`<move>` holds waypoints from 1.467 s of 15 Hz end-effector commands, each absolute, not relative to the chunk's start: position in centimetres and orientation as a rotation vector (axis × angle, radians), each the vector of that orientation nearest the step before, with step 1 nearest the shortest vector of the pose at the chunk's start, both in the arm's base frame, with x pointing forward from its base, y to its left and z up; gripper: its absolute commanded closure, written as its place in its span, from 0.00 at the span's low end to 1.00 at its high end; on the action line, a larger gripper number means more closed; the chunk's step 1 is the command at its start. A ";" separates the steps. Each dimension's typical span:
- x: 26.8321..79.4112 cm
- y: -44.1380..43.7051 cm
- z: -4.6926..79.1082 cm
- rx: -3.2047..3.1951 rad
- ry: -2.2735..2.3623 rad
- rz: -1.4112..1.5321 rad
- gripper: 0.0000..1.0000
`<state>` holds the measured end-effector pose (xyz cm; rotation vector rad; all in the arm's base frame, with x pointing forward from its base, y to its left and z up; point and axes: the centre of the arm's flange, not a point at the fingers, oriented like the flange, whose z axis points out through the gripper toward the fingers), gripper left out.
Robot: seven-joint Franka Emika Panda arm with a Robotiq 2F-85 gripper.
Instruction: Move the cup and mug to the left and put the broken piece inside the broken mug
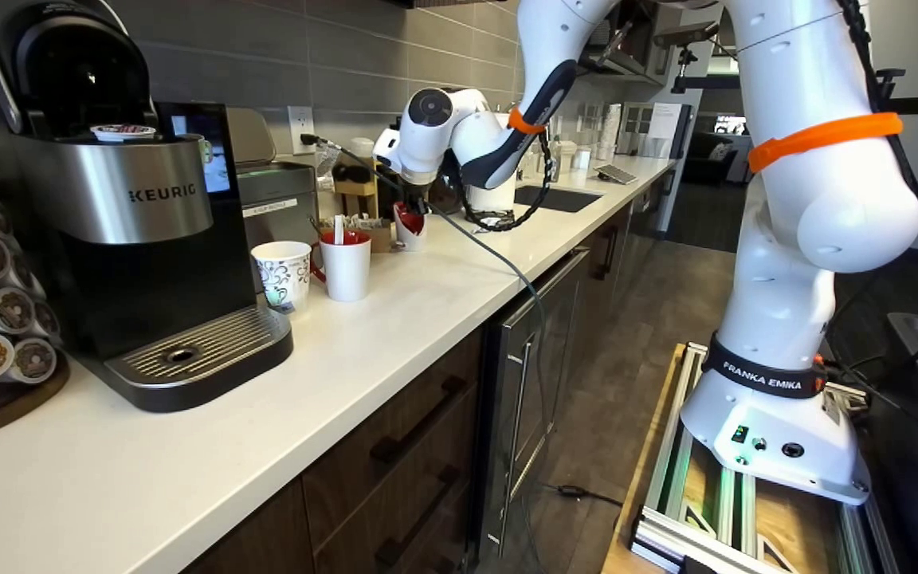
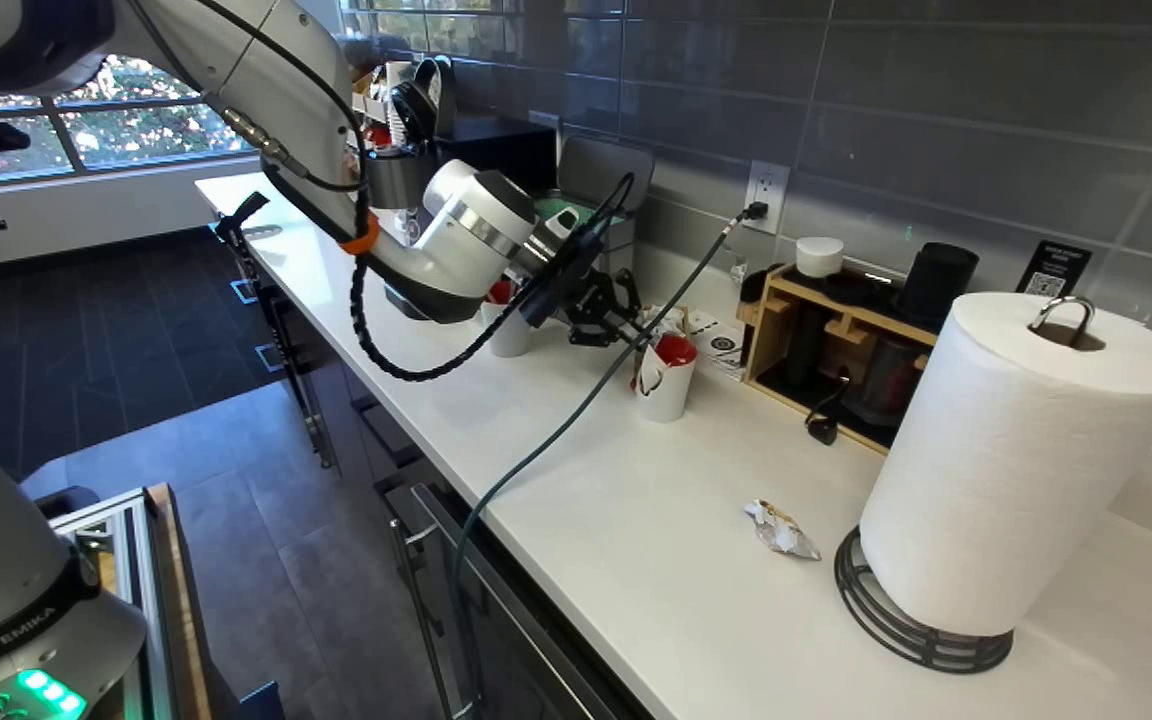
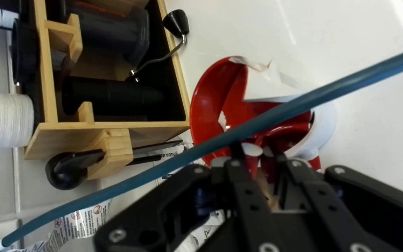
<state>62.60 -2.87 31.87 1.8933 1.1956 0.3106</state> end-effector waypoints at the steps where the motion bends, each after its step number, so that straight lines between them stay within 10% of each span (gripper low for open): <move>1: 62.6 -2.8 31.8 1.892 1.198 0.310 0.81; 4: 62.7 -2.8 31.9 1.891 1.196 0.312 0.95; 22: 63.9 -0.6 25.2 1.400 1.404 -0.101 0.95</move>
